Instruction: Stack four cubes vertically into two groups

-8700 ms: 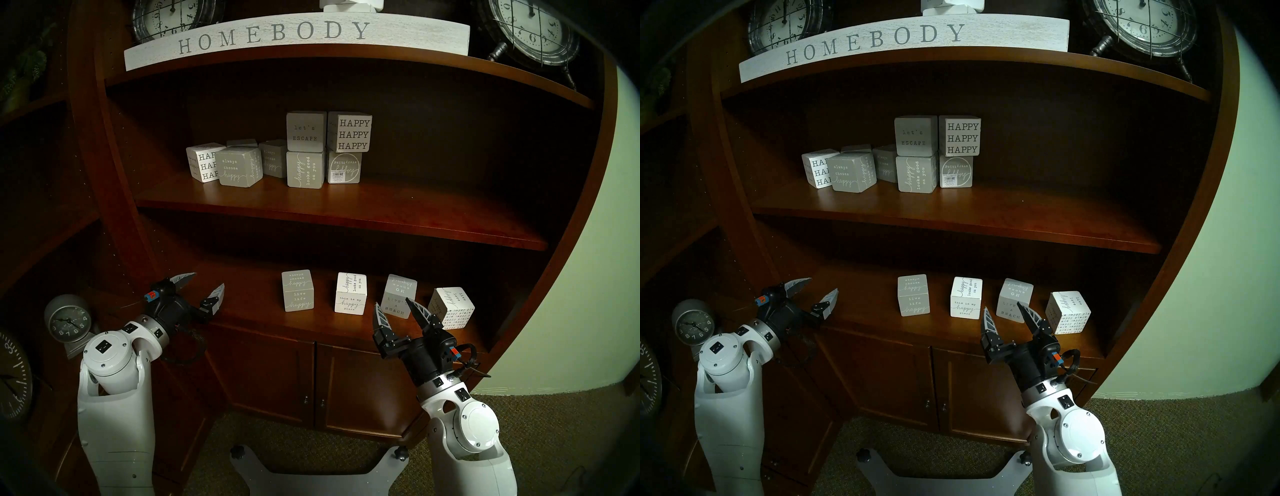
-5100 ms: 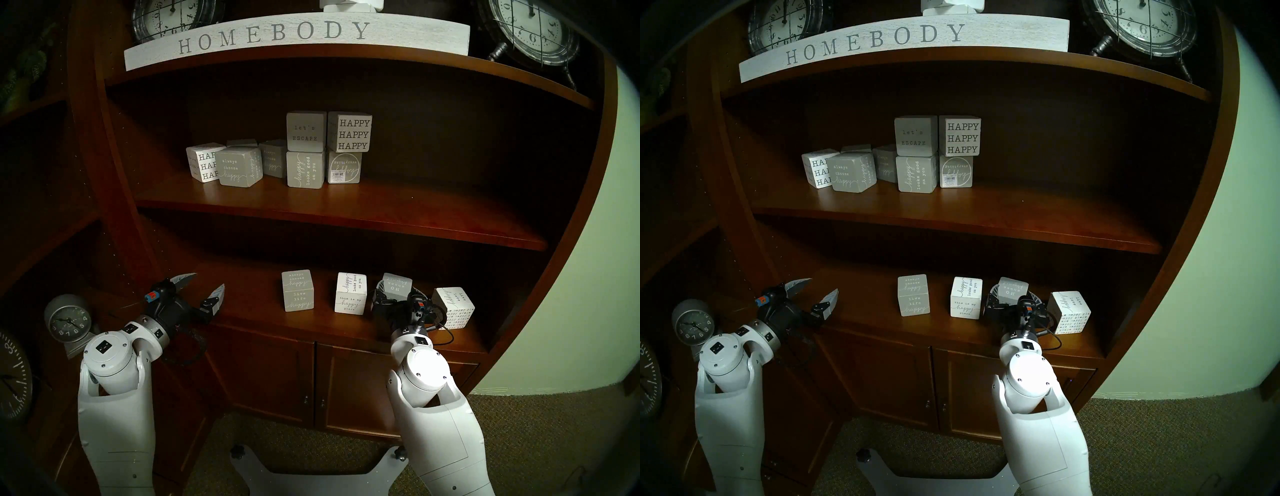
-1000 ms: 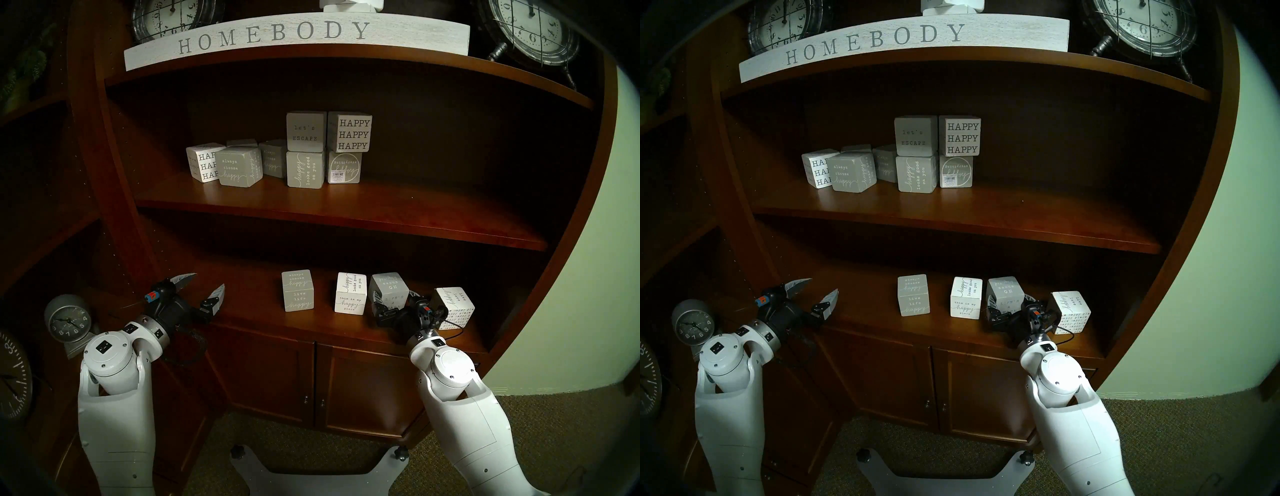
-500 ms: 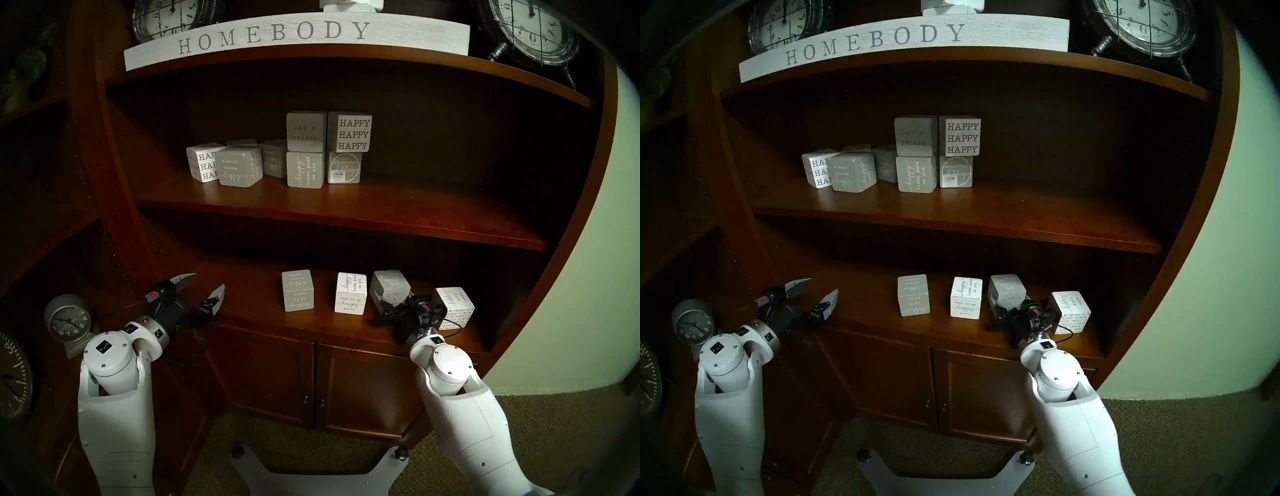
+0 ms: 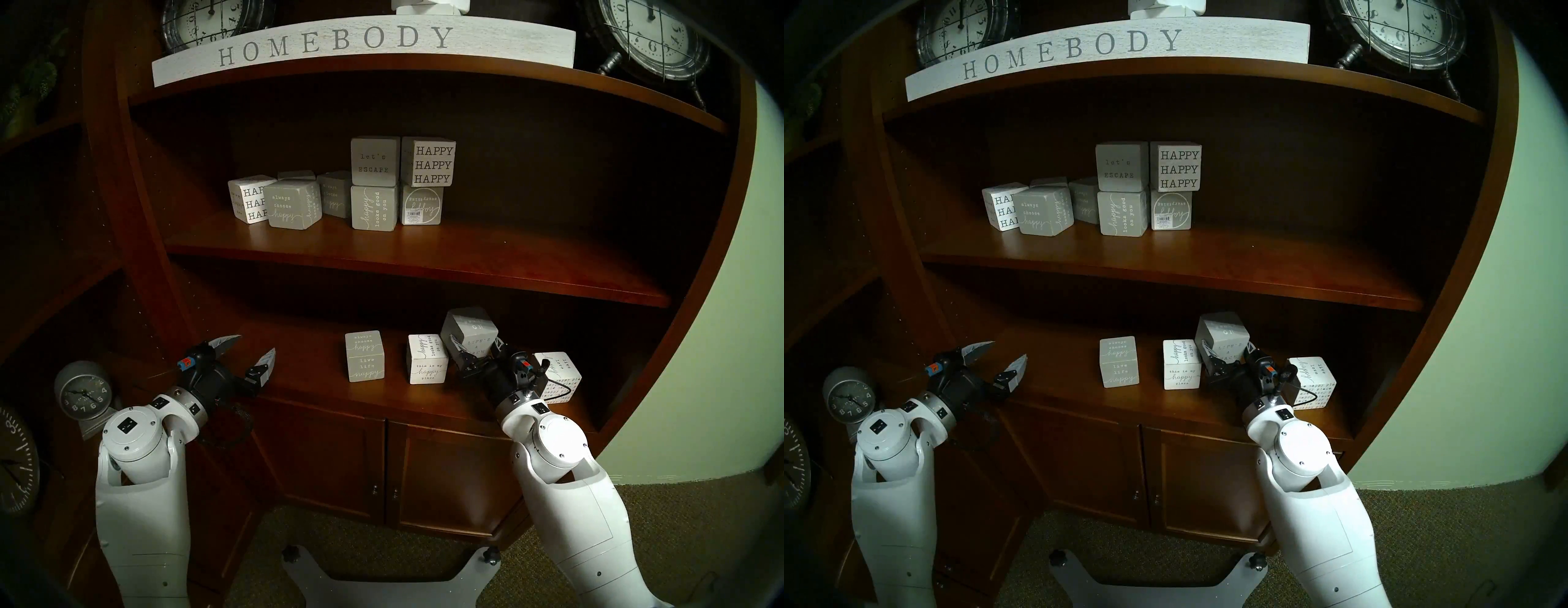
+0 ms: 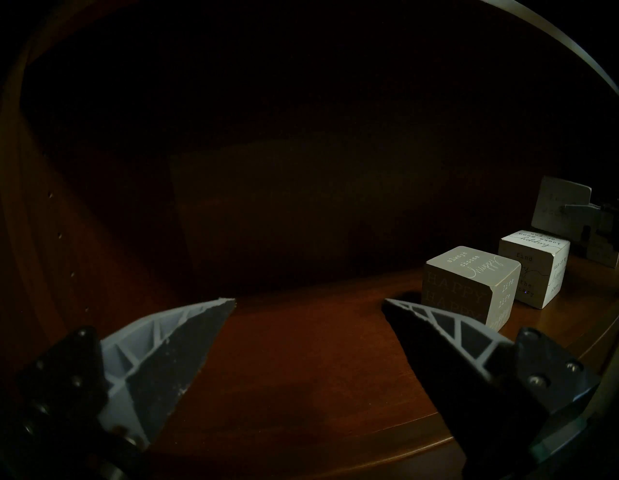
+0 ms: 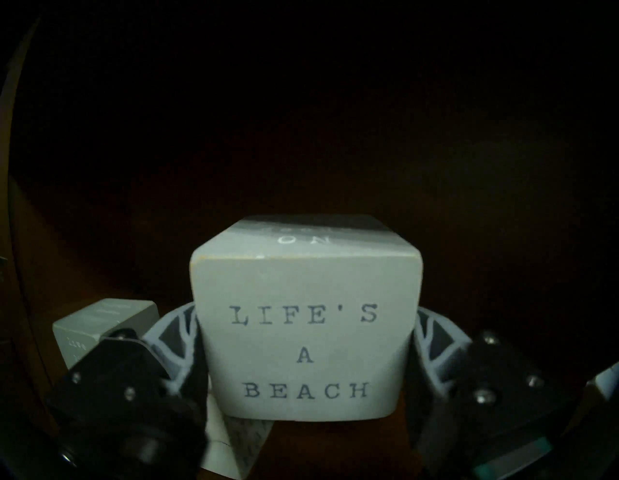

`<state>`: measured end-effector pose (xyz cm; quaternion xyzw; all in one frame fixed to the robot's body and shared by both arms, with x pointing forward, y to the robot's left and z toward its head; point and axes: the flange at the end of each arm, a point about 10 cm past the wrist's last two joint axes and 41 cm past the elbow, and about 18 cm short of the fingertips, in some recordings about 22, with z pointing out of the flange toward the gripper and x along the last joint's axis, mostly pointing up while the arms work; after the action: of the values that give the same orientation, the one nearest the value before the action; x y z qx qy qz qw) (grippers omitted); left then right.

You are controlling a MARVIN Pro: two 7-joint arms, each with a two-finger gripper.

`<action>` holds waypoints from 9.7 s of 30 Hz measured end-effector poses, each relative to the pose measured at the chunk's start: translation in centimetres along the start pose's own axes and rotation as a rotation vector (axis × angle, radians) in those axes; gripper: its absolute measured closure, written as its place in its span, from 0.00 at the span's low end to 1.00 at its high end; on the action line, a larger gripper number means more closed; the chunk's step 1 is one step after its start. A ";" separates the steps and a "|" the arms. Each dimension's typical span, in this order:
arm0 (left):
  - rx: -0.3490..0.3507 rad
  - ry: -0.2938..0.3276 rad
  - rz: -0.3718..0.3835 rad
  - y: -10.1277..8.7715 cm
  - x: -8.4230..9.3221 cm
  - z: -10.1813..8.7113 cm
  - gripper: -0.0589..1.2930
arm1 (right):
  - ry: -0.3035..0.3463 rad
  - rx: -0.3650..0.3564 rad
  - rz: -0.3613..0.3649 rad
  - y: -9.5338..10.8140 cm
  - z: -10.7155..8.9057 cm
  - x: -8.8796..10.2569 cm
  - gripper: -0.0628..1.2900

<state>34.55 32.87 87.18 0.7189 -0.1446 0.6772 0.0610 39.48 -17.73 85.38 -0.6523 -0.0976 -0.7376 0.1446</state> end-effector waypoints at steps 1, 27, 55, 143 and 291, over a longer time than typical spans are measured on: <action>0.000 0.000 0.000 0.0 0.0 0.0 0.05 | 0.005 0.008 0.003 -0.3 0.1 0.3 0.36; 0.000 0.000 0.000 0.0 0.0 0.0 0.05 | -0.066 0.167 0.064 -11.1 4.5 -0.5 0.37; 0.000 0.000 0.000 0.0 0.0 0.0 0.05 | -0.056 0.211 0.050 -14.4 6.8 -1.6 0.37; 0.000 0.000 0.000 0.0 0.0 0.0 0.05 | 0.005 0.216 0.022 -13.7 6.0 0.1 0.07; -0.001 -0.001 -0.001 0.0 -0.1 0.0 0.05 | -0.025 -0.543 -0.011 7.3 -11.6 1.4 0.07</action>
<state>34.54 32.86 87.13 0.7193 -0.1445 0.6767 0.0615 31.03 -28.55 84.92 -0.6756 0.0987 -0.7295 -0.0408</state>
